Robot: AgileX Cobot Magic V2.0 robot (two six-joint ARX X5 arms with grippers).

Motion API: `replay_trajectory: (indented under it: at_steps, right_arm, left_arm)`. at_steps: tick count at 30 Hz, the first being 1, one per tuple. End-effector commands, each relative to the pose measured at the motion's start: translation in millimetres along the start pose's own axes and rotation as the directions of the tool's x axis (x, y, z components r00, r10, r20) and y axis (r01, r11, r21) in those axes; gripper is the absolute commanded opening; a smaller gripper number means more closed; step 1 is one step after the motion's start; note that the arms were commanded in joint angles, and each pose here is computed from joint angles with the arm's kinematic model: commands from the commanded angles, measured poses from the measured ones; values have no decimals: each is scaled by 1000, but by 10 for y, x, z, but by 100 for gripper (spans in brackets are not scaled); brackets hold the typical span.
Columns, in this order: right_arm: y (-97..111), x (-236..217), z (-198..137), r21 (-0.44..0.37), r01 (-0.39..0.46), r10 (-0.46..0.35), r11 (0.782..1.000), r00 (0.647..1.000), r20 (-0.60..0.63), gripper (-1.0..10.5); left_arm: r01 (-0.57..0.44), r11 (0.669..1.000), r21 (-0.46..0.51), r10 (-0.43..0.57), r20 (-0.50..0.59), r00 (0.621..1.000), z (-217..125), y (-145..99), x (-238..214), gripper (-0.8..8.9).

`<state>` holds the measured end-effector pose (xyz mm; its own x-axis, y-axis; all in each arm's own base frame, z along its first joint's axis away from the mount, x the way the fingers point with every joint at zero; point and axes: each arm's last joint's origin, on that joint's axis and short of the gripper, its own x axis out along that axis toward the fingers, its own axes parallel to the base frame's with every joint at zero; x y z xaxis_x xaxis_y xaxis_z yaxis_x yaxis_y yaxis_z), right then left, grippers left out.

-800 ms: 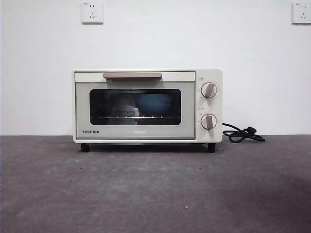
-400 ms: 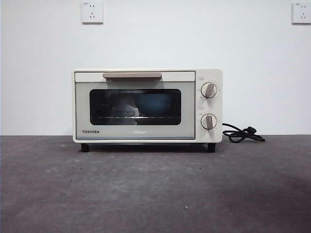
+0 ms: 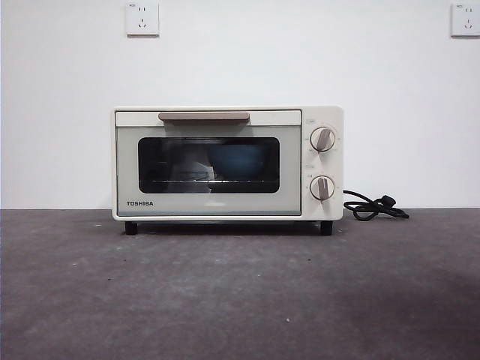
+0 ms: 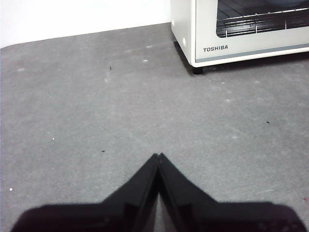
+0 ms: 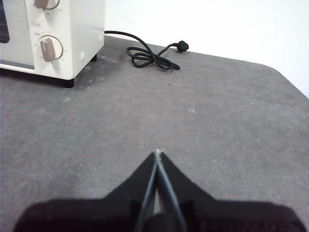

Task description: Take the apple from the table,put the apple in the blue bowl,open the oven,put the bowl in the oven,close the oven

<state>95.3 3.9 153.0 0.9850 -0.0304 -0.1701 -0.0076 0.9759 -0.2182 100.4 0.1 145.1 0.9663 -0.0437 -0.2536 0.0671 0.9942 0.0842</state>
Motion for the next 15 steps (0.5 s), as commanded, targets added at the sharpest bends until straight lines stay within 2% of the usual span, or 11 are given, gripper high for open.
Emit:
replay_trajectory:
  at_steps: [1, 15]
  right_arm:
    - [6, 10, -26, 4, -1, 1, 1000, 1000, -5, 2]
    - [7, 13, -29, 3, -2, 2, 1000, 1000, -9, 2]
  left_arm:
    - [-1, 1000, -7, 1, -8, 1000, -31, -3, 10, -4]
    - [-1, 1000, -8, 1, -8, 1000, -31, -3, 10, -4]
